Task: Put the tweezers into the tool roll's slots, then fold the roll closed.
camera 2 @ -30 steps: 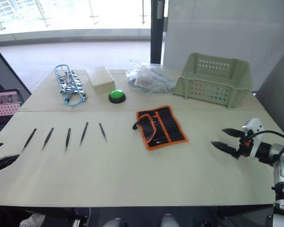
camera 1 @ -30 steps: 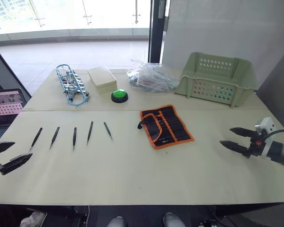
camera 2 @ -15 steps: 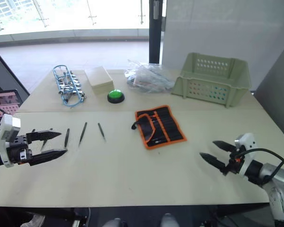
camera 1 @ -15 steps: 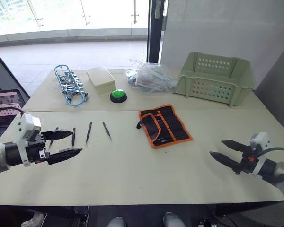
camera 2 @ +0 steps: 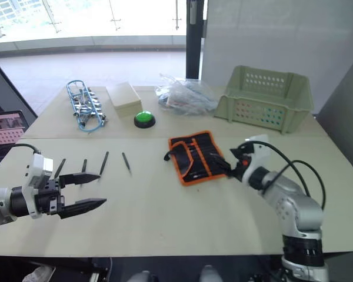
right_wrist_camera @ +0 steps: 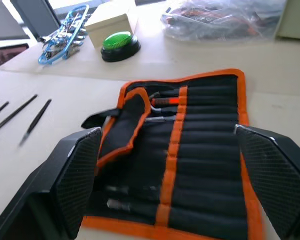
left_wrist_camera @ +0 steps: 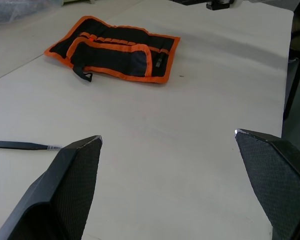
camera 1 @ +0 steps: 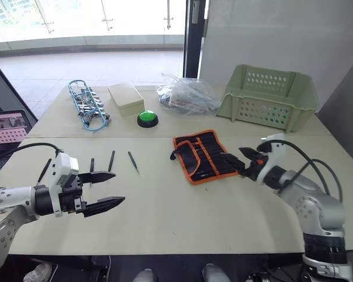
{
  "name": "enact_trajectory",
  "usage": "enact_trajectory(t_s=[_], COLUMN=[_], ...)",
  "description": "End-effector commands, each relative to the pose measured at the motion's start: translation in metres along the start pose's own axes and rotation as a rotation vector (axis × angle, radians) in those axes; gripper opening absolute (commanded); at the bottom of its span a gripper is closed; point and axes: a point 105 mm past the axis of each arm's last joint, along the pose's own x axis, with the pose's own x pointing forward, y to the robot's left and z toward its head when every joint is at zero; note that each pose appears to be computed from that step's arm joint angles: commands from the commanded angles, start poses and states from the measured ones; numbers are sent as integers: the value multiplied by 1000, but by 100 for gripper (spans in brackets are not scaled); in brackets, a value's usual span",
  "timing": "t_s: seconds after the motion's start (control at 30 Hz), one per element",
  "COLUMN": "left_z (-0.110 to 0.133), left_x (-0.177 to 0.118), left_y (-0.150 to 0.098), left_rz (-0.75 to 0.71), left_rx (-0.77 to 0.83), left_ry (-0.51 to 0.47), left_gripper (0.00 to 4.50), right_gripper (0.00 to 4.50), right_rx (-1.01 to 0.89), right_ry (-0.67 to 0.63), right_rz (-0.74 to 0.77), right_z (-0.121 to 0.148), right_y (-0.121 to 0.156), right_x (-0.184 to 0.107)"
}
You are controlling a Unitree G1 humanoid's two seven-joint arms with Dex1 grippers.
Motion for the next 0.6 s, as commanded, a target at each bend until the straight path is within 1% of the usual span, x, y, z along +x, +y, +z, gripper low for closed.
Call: enact_trajectory(t_s=[0.03,0.13,0.2,0.3,0.4,0.43,0.6], left_z=[15,15,10,3,3,3,3], left_x=[3,4,5,4,2,2,2], left_y=[-4,-7,-8,-8,-7,-7,-6], left_rz=[21,31,43,56,69,72,81], left_rx=[54,53,49,49,53,54,58], left_ry=[-46,-46,-35,-8,-10,-11,-9], left_gripper=[450,450,450,450,450,450,450], right_gripper=[448,448,448,448,448,424,265], right_rx=[41,50,52,64,68,71,106], right_ry=[15,41,46,39,36,36,54], right_rz=[-21,-24,-28,-43,-57,-63,-79], right_z=[-10,-25,-29,-30,-31,-32,-42], right_y=[18,32,37,39,38,38,36], right_x=[13,22,25,30,35,35,38])
